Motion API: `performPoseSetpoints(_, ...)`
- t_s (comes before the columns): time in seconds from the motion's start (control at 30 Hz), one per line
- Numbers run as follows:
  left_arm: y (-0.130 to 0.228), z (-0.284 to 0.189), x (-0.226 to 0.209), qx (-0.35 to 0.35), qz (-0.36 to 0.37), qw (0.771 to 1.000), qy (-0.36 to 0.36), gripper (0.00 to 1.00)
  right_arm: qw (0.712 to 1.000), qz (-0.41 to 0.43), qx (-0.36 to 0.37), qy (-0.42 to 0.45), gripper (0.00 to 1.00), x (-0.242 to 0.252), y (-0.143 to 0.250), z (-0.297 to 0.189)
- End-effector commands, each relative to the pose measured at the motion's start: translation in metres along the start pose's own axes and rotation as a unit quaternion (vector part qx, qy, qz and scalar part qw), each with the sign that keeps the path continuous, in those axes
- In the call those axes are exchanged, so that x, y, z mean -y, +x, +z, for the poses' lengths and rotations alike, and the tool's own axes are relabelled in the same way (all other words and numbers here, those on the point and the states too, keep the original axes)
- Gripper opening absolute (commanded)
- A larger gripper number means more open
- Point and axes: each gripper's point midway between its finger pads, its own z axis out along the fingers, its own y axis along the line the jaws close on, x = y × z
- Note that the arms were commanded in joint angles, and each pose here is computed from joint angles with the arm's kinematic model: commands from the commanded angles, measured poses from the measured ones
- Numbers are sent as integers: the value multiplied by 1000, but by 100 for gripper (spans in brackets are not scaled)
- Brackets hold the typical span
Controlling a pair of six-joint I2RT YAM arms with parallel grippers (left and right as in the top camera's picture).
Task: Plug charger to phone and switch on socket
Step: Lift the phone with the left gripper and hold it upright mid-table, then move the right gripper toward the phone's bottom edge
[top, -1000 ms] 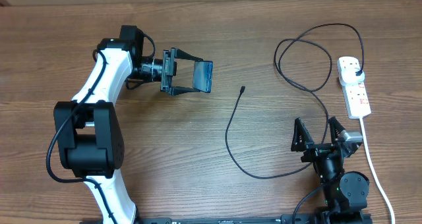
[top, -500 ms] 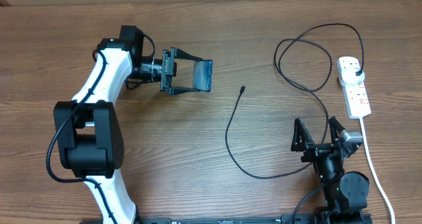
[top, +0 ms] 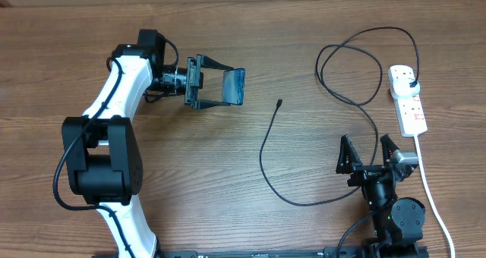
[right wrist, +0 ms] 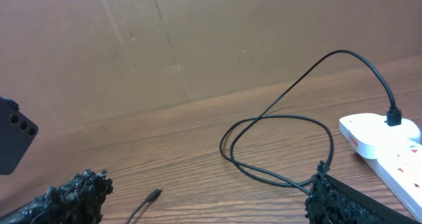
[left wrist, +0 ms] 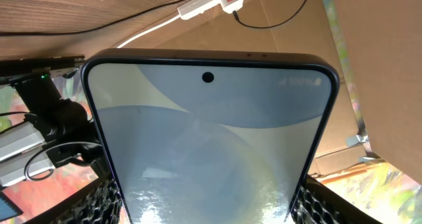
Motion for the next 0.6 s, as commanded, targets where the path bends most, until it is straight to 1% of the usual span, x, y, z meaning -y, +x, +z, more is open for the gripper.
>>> performPoseSetpoints(0.0, 7, -5, 9, -11, 2, 1000, 12, 34, 1000, -8, 7, 11, 100, 5, 0, 0)
performPoseSetpoints(0.17, 7, -5, 9, -11, 2, 1000, 12, 34, 1000, -8, 7, 11, 100, 5, 0, 0)
performPoseSetpoints(0.23, 2, -5, 7, 3, -1, 1000, 6, 34, 1000, -6, 6, 8, 100, 4, 0, 0)
performPoseSetpoints(0.37, -4, -5, 5, 21, -5, 1000, -1, 34, 1000, -6, 0, -13, 100, -3, 2, 0)
performPoseSetpoints(0.57, -4, -5, 5, 22, -6, 1000, -1, 34, 999, -6, -6, -45, 100, -14, 4, -1)
